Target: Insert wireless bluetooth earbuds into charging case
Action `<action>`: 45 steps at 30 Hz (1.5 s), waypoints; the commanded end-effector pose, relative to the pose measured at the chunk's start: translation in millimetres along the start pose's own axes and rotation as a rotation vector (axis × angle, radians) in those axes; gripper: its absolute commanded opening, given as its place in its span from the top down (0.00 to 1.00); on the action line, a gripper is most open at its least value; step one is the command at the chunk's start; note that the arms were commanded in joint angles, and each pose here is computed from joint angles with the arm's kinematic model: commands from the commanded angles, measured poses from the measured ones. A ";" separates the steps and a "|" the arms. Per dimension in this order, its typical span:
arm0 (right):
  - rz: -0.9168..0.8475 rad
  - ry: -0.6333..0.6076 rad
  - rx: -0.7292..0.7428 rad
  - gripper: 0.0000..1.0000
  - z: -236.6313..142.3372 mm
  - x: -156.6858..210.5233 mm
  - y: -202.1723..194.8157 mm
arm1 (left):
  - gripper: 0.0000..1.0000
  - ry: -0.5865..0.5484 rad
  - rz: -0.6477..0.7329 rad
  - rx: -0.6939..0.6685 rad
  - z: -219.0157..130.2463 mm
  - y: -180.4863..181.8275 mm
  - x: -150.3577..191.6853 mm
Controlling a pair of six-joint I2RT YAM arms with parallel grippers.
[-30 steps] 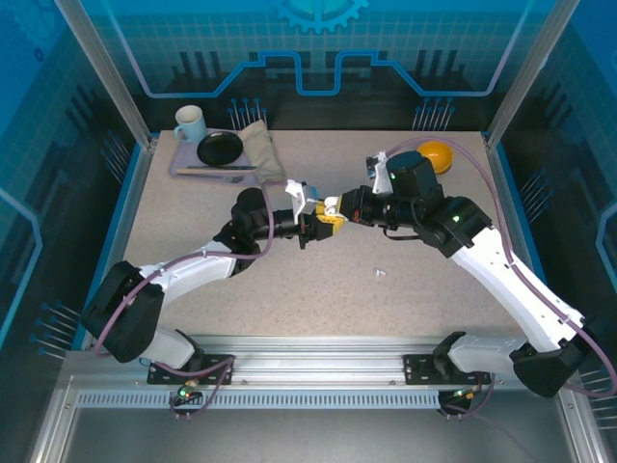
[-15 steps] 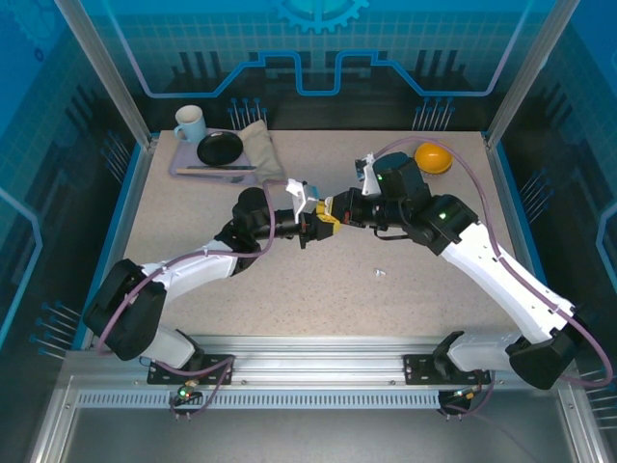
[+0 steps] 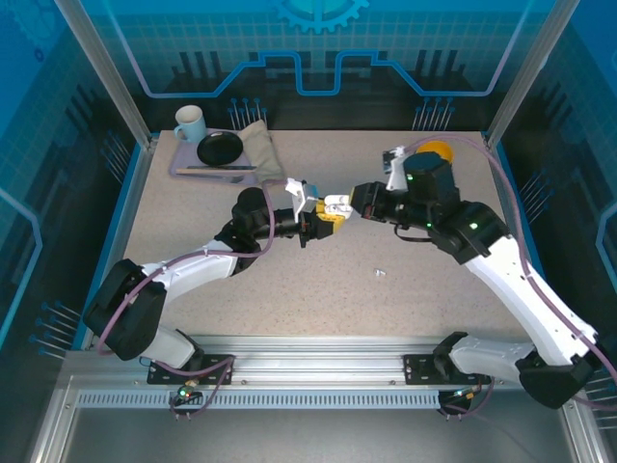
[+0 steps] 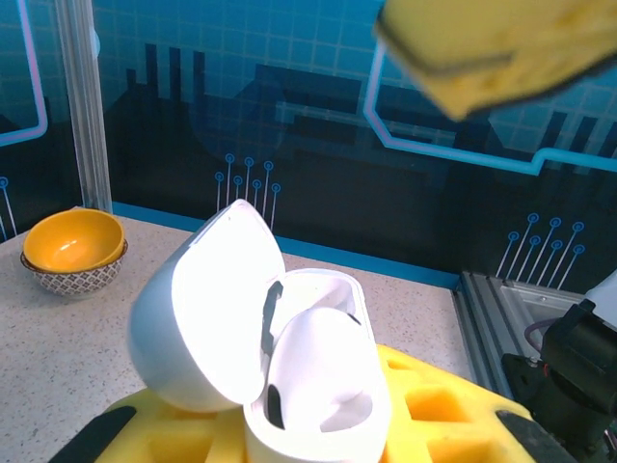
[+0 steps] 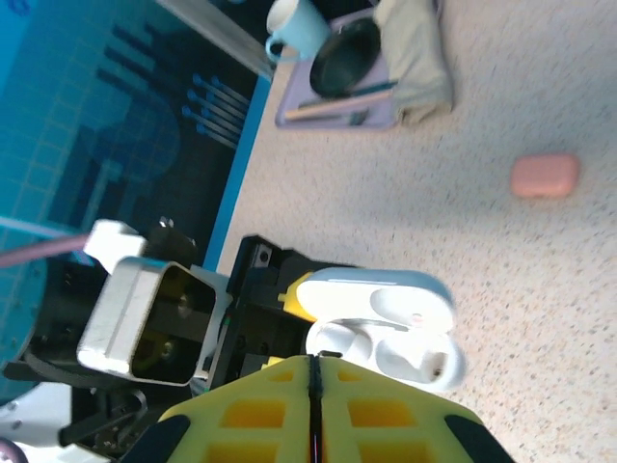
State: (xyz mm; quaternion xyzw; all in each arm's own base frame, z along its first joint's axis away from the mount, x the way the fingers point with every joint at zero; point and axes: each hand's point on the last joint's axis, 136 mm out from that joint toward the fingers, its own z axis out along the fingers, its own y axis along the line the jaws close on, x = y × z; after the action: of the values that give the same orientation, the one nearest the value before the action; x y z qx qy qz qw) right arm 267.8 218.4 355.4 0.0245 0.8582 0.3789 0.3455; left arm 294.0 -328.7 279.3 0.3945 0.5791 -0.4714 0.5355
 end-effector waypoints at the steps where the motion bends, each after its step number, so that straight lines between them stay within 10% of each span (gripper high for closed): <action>1: -0.011 -0.031 0.098 0.88 -22.2 -5.0 -27.4 | 1.00 -0.050 0.053 -0.025 -2.9 3.6 -17.2; 4: 0.018 0.019 0.247 0.65 -12.6 19.6 -81.8 | 1.00 -0.057 0.059 -0.039 -5.8 4.6 -20.3; 17: 0.205 0.244 0.545 0.40 71.9 116.2 -243.2 | 1.00 -0.062 0.067 -0.095 -21.5 1.7 -27.9; 45: 0.245 0.415 0.591 0.40 100.3 177.0 -264.8 | 1.00 -0.070 0.064 -0.119 -25.5 2.1 -30.4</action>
State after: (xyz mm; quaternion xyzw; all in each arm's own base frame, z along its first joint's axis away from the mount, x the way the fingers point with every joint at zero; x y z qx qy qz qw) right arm 263.2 139.3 25.8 0.1537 0.9728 0.1397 0.1021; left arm 292.3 -306.6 306.9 0.3650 0.5790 -0.4414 0.5802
